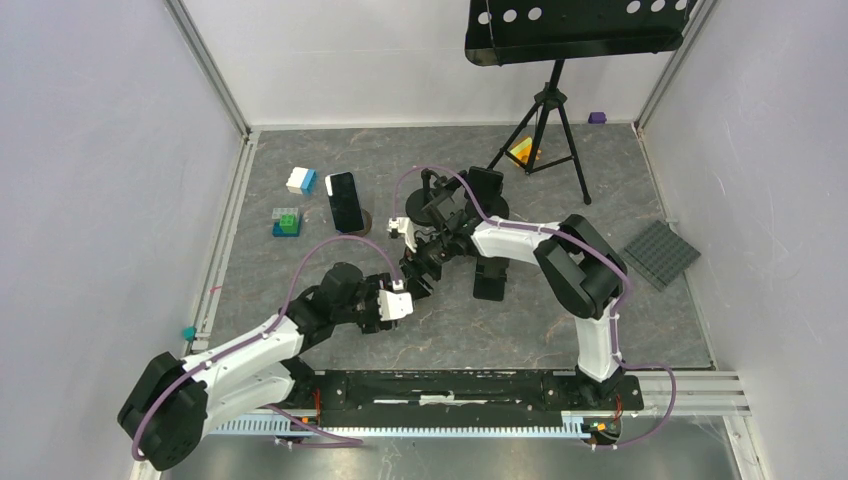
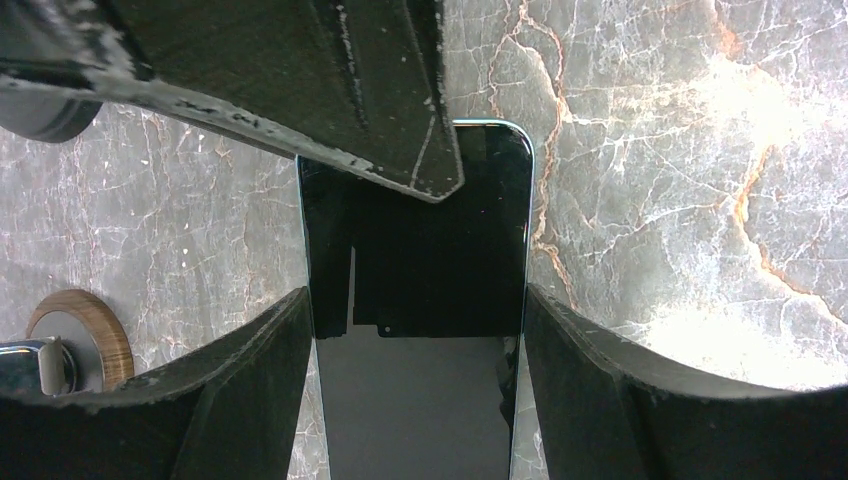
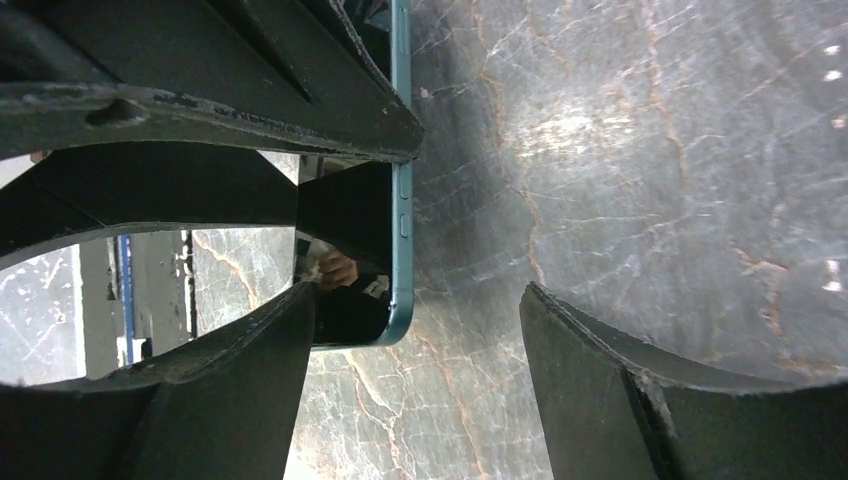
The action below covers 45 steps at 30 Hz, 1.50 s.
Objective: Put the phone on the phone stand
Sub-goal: Pick up the phone at the center of the board.
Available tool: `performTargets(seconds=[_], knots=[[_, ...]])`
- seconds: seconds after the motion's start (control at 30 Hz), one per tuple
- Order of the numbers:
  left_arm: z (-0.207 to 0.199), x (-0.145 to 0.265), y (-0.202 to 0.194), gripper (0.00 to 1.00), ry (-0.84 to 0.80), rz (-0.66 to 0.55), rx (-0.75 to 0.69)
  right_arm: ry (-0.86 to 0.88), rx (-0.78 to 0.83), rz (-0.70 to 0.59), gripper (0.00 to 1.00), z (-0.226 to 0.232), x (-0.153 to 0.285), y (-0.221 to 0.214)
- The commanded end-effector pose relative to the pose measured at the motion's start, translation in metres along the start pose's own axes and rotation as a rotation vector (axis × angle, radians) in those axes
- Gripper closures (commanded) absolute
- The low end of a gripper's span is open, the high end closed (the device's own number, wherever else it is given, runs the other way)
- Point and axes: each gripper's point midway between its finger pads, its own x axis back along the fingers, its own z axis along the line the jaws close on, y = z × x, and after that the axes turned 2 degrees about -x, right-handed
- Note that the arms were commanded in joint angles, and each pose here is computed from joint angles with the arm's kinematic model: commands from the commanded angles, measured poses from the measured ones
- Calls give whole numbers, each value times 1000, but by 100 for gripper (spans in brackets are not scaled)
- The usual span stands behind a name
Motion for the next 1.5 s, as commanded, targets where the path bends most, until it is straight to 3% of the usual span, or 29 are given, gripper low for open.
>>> performTargets(seconds=[0.0,0.23,0.4,0.5,0.67,0.83,1.07,1.3,1.47], knots=[[14,1,18,98,59,-70,-11,102,-5,-30,22,14,-10,10],[14,-1,13,98,60,-48,-2,185,-8,-40,45,31,-16,13],[20,0,18,97,84,-64,-10,175,-18,-44,83,30,-14,17],[22,3,22,87,89,-73,-26,151,-17,-47,100,28,-11,19],[15,12,24,46,35,-47,-8,97,55,-33,100,27,9,25],[7,32,39,21,-36,-72,-54,6,164,-1,100,30,42,27],[19,59,74,16,-39,-142,-29,-118,318,40,100,42,92,37],[41,75,120,12,-18,-271,5,-271,438,184,100,48,148,39],[51,63,145,12,-100,-327,57,-331,485,148,100,60,170,45]])
